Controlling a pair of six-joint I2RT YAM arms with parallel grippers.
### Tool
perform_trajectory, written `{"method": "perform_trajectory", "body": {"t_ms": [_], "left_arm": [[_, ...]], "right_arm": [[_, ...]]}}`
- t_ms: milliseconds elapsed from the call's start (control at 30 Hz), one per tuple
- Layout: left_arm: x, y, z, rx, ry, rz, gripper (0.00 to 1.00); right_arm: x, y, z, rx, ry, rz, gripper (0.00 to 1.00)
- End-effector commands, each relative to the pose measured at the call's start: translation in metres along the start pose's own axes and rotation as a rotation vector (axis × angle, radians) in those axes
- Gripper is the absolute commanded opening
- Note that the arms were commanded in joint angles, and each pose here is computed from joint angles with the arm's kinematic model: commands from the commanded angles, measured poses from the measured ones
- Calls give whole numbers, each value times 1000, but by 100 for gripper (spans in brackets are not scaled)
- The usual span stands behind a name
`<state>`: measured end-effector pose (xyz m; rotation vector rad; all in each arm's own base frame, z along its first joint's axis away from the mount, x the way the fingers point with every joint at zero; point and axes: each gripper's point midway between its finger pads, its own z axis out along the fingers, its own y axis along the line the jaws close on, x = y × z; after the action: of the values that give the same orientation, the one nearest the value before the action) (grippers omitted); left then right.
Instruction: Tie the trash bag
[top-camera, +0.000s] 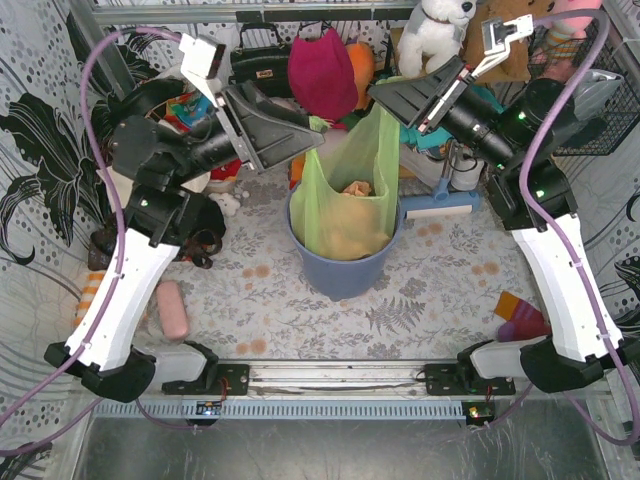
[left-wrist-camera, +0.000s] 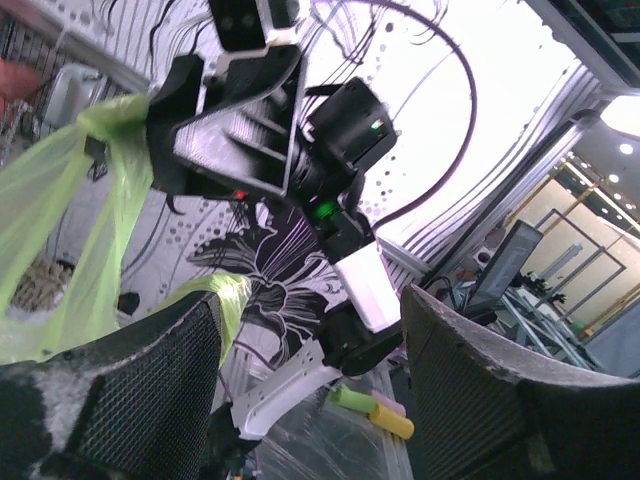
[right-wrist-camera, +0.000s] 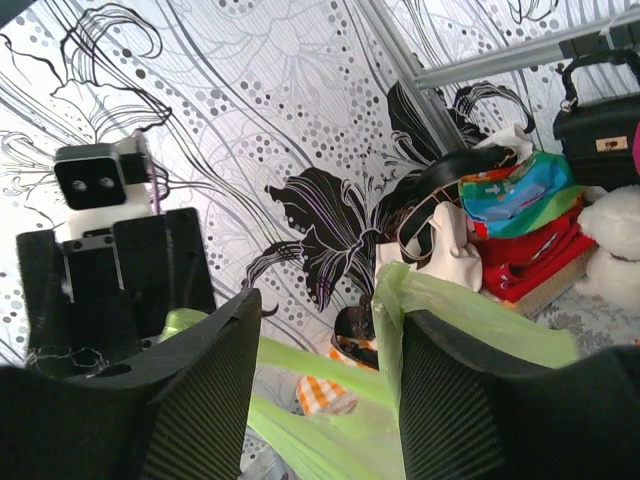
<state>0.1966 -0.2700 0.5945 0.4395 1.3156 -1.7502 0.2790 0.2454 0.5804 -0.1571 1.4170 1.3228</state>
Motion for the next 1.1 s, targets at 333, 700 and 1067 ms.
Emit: {"method": "perform_trajectory", "body": {"t_ms": [333, 700, 1067], "left_arm": [[-58, -16, -27, -120, -172, 187, 74], [-52, 13, -46, -179, -160, 143, 74], [-91, -23, -50, -38, -171, 183, 75]], "right_arm": [[-8, 23, -33, -1, -43, -14, 49], [10, 17, -34, -39, -34, 64, 46], [-33, 72, -22, -172, -65, -6, 44]]}}
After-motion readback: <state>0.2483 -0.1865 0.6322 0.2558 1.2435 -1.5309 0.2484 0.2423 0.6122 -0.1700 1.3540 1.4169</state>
